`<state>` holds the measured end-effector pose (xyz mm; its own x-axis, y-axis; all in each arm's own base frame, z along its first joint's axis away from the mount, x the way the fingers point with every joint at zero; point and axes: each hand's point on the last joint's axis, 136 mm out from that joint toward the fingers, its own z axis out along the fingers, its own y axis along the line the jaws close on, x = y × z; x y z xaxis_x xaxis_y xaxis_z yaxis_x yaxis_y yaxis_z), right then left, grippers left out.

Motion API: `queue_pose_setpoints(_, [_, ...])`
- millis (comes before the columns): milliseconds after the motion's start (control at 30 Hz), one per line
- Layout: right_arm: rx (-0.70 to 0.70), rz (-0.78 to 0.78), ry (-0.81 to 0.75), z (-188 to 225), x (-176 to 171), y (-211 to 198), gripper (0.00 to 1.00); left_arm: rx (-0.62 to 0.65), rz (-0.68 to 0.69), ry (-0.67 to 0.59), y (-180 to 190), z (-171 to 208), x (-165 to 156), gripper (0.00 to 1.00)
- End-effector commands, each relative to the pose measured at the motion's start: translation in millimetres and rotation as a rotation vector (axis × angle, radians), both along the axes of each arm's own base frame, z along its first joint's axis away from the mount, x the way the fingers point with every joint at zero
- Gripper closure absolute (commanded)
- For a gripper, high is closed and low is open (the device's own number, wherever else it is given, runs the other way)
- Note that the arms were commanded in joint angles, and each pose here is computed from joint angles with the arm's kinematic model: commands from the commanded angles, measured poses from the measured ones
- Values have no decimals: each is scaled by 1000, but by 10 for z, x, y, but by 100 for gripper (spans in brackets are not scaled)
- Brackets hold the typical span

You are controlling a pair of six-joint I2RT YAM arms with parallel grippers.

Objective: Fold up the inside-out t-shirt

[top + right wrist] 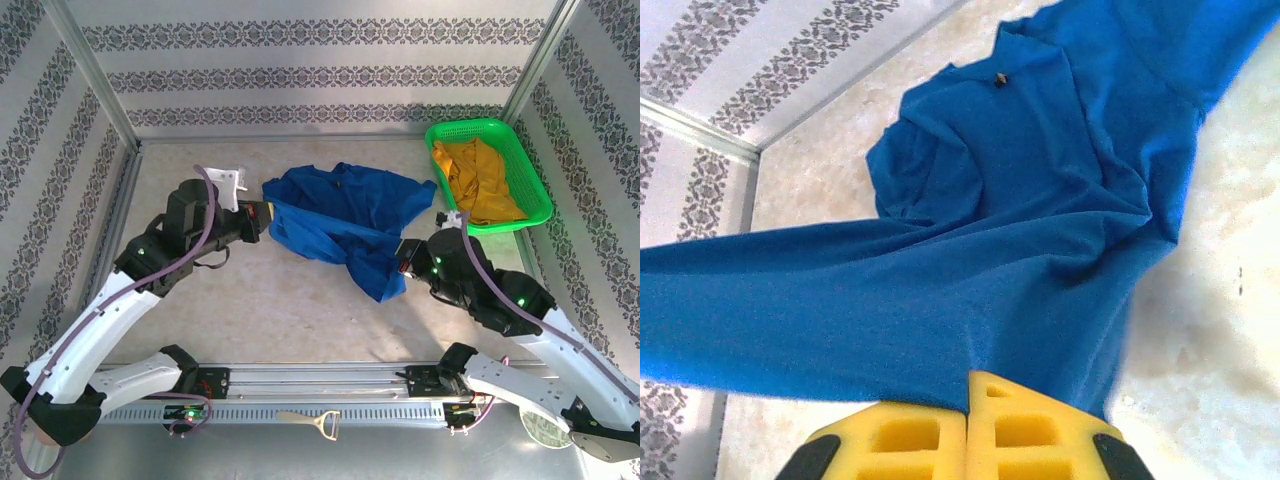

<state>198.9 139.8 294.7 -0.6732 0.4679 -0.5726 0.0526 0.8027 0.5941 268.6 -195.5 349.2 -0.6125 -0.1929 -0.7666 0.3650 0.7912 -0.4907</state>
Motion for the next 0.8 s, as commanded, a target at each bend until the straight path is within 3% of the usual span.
queue_pose_setpoints(0, [-107,32,9,20,-89,-147,100,57,-74,33,23,36,-154,100])
queue_pose_setpoints(133, [-106,3,43,-155,-154,-233,100,93,-137,87,-28,-42,-238,100])
queue_pose_setpoints(200, [-103,-16,90,-410,-198,-261,100,159,-135,172,16,-356,-265,100])
queue_pose_setpoints(333, [-134,-68,212,-1076,-320,-361,100,282,-87,319,196,-1177,-350,80])
queue_pose_setpoints(400, [-126,-89,260,-1379,-394,-393,100,298,-53,368,292,-1553,-437,60])
queue_pose_setpoints(433, [-117,-95,276,-1478,-424,-401,100,301,-25,388,354,-1685,-477,55])
queue_pose_setpoints(533, [-106,-98,318,-1721,-518,-422,100,274,45,439,507,-1985,-649,45])
queue_pose_setpoints(767, [-125,-81,345,-1854,-599,-418,100,143,49,459,414,-2234,-935,39])
